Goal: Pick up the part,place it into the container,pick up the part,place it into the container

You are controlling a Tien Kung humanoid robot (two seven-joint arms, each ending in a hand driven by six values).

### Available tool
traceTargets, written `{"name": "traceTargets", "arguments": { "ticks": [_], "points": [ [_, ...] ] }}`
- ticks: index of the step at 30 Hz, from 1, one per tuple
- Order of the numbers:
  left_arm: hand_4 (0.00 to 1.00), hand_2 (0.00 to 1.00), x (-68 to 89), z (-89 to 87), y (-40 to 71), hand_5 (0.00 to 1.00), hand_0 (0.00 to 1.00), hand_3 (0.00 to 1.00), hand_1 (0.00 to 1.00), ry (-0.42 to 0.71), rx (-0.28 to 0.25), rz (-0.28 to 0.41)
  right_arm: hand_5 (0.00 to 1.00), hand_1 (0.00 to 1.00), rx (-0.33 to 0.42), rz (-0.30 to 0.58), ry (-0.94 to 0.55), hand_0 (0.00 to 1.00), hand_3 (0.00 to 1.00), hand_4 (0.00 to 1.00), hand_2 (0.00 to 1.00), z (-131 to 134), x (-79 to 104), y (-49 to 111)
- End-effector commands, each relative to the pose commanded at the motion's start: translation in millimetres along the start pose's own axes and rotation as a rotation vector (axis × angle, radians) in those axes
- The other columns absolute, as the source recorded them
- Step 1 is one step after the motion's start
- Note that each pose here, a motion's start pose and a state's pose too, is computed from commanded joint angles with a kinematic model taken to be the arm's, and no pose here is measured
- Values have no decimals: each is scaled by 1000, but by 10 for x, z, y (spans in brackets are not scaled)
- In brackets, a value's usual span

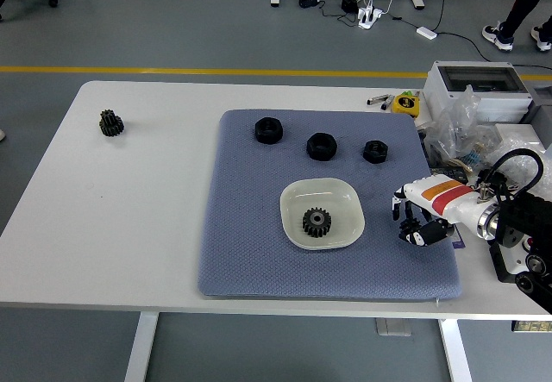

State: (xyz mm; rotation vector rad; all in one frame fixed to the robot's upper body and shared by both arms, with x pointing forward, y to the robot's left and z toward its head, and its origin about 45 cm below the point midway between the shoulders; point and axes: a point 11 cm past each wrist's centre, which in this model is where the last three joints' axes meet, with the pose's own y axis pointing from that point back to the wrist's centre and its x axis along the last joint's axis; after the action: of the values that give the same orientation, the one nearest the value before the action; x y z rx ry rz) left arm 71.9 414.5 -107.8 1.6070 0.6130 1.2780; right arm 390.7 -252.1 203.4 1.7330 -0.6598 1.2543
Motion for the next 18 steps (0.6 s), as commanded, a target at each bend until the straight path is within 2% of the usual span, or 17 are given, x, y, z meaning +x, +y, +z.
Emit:
{"name": "traceTargets", "arguments": {
  "ticks": [10,18],
  "points": [
    [593,620,13,-9,-2,499,650,555,646,1,2,3,78,229,137,52,86,111,469,753,334,-523,383,-145],
    [593,620,12,-40,-2,499,650,554,647,0,9,2,78,229,246,30,176,110,469,753,334,-999,509,-386]
  ]
}}
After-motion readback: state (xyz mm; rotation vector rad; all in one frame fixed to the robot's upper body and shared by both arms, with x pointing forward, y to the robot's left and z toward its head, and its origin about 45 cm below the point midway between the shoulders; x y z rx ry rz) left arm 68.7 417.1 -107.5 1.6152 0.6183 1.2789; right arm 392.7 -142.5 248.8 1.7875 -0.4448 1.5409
